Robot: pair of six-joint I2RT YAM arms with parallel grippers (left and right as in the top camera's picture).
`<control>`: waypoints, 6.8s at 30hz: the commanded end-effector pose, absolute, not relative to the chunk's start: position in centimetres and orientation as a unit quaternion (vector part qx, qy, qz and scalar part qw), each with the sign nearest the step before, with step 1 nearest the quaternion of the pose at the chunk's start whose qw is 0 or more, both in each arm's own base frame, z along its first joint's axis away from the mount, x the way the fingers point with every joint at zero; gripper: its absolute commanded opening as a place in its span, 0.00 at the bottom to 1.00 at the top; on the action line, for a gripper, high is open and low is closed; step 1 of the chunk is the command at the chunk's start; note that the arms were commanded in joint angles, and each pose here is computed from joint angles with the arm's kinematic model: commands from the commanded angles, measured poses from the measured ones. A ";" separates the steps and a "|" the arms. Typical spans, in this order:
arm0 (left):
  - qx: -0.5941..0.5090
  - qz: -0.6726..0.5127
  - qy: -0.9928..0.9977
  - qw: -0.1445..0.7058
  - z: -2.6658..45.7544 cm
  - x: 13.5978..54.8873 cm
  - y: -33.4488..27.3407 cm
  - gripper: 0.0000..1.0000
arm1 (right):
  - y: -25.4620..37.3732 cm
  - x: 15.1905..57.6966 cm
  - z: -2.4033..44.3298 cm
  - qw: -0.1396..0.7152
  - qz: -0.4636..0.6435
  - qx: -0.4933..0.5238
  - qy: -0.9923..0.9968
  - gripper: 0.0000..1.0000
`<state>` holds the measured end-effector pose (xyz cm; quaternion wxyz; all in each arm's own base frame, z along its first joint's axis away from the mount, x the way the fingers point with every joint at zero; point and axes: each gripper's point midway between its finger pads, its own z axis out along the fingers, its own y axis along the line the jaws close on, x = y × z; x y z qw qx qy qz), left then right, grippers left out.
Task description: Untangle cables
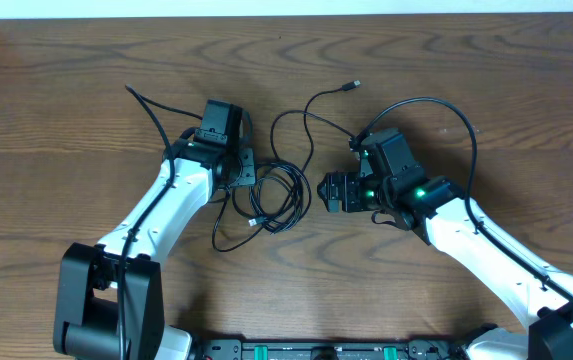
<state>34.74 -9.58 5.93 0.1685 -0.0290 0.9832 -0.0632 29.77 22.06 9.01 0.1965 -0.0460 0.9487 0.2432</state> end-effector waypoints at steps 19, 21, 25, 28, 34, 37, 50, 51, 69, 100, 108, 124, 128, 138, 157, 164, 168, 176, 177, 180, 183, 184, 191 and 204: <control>0.002 -0.055 0.984 0.167 5.4 34.7 -9.4 0.43 | 21.8 29.2 8.6 0.187 0.233 -0.051 0.953 0.91; 0.002 -0.055 0.984 0.168 5.3 34.8 -9.5 0.43 | 21.8 29.2 8.6 0.187 0.233 -0.051 0.953 0.91; 0.002 -0.053 0.986 0.160 4.7 34.8 -9.5 0.41 | 21.8 29.2 8.6 0.187 0.233 -0.051 0.953 0.91; 0.002 -0.049 0.989 0.143 3.5 34.5 -9.4 0.29 | 21.8 29.2 8.6 0.186 0.233 -0.051 0.953 0.91; 0.001 -0.049 0.989 0.142 3.0 34.7 -9.4 0.23 | 21.8 29.2 8.6 0.186 0.233 -0.051 0.953 0.92; 0.001 -0.052 0.987 0.152 3.2 35.2 -9.5 0.19 | 21.8 29.2 8.6 0.187 0.233 -0.051 0.953 0.93; 0.000 -0.051 0.984 0.172 3.5 36.1 -9.6 0.07 | 21.5 29.4 8.5 0.191 0.225 -0.049 0.954 0.94; 0.000 -0.046 0.984 0.174 3.5 36.2 -9.4 0.08 | 21.5 29.4 8.5 0.191 0.225 -0.049 0.954 0.94; 0.018 -0.200 0.935 0.293 16.4 34.8 -13.2 0.07 | 21.9 30.0 9.0 0.207 0.234 -0.051 0.948 0.93; 0.220 -0.643 0.673 0.291 38.3 25.0 -23.1 0.08 | 21.3 34.6 4.2 0.246 0.178 0.043 0.952 0.77; 0.270 -0.649 0.623 0.343 42.4 24.6 -20.1 0.08 | 12.7 36.4 3.6 0.255 0.079 0.141 0.953 0.68; 0.157 -0.610 0.665 0.401 41.7 29.3 -12.9 0.08 | 7.8 35.4 9.5 0.212 0.284 0.129 0.926 0.80; 0.143 -0.614 0.672 0.388 41.3 29.5 -12.9 0.08 | 15.5 33.8 12.2 0.213 0.418 -0.062 0.881 0.83; 0.143 -0.615 0.672 0.388 41.2 29.5 -12.9 0.07 | 24.2 33.0 7.5 0.214 0.352 -0.160 0.897 0.72; 0.143 -0.615 0.672 0.388 41.2 29.5 -12.9 0.07 | 30.4 36.1 1.9 0.243 0.378 -0.062 0.891 0.01; 0.145 -0.614 0.673 0.385 40.9 29.8 -12.8 0.08 | 22.1 38.9 6.1 0.282 0.310 -0.025 0.908 0.02; 0.184 -0.605 0.670 0.389 39.7 30.1 -12.9 0.08 | 14.5 39.8 10.3 0.339 0.218 0.010 0.915 0.02; 0.189 -0.626 0.680 0.332 35.5 32.3 -12.7 0.07 | 0.2 39.0 14.4 0.399 0.008 0.130 0.908 0.01; 0.184 -0.630 0.682 0.322 34.8 32.7 -12.4 0.07 | -0.9 38.9 14.5 0.400 0.003 0.142 0.906 0.01; 0.153 -0.633 0.691 0.314 33.0 34.4 -10.9 0.08 | -3.6 38.7 14.6 0.400 -0.011 0.174 0.900 0.01; 0.115 -0.626 0.700 0.324 31.1 36.3 -8.1 0.07 | -5.5 38.5 14.7 0.400 -0.012 0.196 0.895 0.01; 0.098 -0.625 0.703 0.326 30.4 37.0 -7.0 0.07 | -5.8 38.5 14.8 0.401 -0.006 0.200 0.894 0.01; -0.082 -0.593 0.730 0.328 25.6 40.8 -0.8 0.07 | -4.3 38.5 17.8 0.431 0.077 0.177 0.881 0.01; -0.200 -0.447 0.840 0.231 16.0 41.5 -8.0 0.08 | -1.3 34.6 22.9 0.459 0.138 0.139 0.867 0.01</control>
